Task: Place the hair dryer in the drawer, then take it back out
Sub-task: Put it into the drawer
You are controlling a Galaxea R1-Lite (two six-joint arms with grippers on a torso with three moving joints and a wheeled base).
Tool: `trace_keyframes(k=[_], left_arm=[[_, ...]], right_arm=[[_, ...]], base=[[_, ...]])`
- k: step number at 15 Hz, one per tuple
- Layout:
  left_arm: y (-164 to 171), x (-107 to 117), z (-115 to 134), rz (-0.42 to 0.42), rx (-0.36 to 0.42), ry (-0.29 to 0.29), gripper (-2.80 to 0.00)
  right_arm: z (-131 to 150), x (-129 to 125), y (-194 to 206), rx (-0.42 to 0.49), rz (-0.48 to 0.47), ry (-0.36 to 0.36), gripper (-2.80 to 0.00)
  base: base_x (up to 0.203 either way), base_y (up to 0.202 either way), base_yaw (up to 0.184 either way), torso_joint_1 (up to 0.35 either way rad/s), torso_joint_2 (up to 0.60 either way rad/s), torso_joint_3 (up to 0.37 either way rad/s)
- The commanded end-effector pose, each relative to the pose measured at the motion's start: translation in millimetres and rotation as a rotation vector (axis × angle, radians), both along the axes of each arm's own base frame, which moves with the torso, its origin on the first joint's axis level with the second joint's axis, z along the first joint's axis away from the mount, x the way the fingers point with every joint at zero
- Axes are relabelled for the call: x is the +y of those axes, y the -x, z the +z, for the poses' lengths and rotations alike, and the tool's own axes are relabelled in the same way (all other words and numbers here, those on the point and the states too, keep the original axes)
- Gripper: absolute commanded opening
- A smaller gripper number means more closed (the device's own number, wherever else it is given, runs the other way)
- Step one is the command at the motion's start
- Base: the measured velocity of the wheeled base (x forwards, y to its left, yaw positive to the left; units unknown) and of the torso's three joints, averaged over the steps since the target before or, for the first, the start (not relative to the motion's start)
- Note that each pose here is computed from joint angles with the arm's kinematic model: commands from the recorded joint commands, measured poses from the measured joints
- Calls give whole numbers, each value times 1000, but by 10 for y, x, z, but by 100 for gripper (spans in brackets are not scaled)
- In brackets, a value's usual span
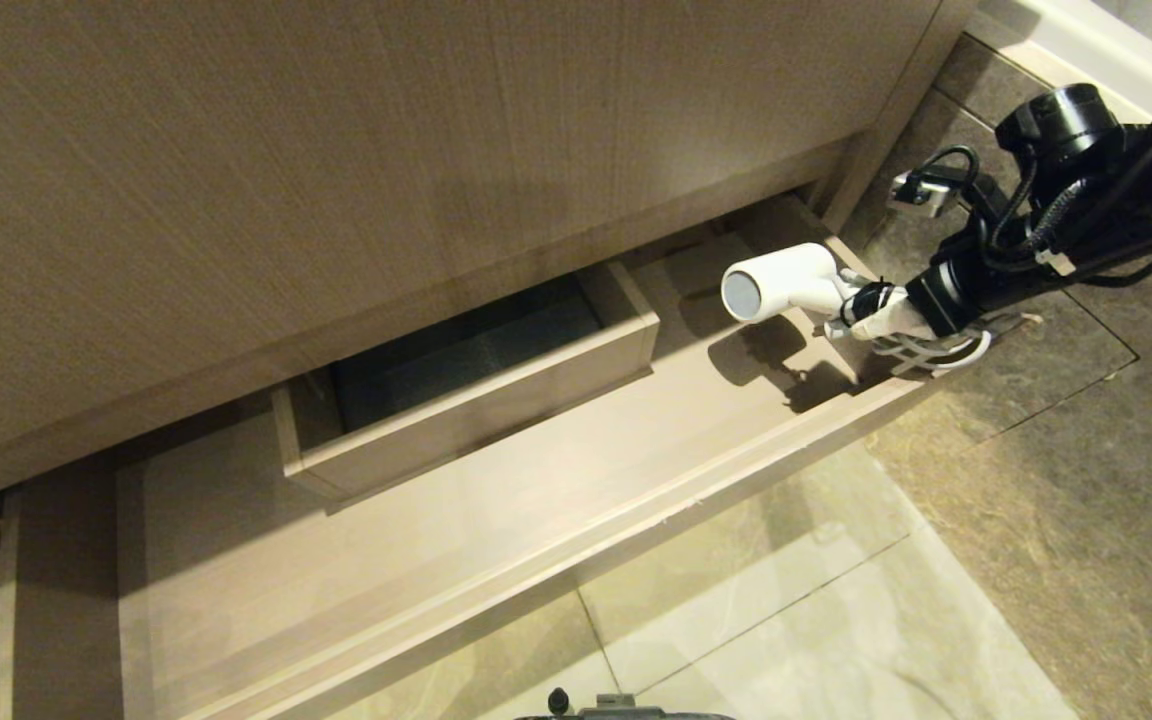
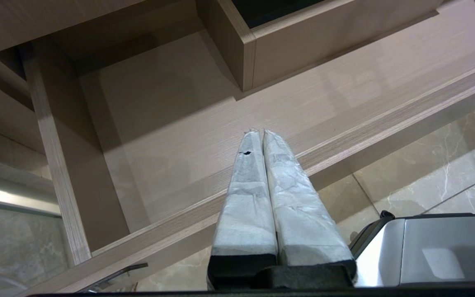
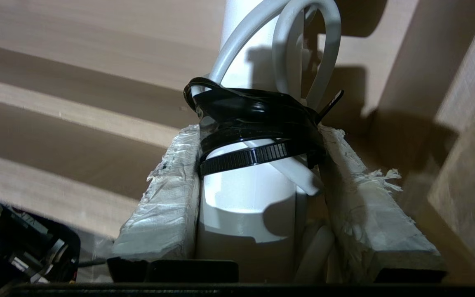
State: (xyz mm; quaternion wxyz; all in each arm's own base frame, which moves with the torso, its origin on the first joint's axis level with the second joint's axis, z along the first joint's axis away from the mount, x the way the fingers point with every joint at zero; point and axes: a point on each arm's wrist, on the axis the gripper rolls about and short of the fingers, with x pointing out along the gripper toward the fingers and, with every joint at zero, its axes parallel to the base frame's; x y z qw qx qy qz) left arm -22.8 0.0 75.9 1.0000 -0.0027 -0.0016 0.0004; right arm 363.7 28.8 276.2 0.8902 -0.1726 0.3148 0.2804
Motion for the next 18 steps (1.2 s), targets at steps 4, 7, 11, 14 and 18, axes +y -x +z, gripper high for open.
trace_keyframes(k=[4,7,11,14,18], left_arm=[[0,0,-1,1,0,1,-280],[0,0,1,0,0,1,-280],[-1,0,-1,0,2,1,-280],[-1,0,-1,0,2,1,-280],[-1,0,2,0,1,1,-280]], right_arm=[[-158,90,-244,-50,21,-4,-280],[-253,102,-404,-91,20,-7,-280],[-390,109,-578,-126,18,-11,-280],[-456,117,-688,-167,14,-16,-280],[-535,123,-763,-177,14,-16,-280]], base=[[0,0,0,0,0,0],[0,0,0,0,0,0],[0,0,0,0,0,0],[0,0,0,0,0,0],[0,0,0,0,0,0]])
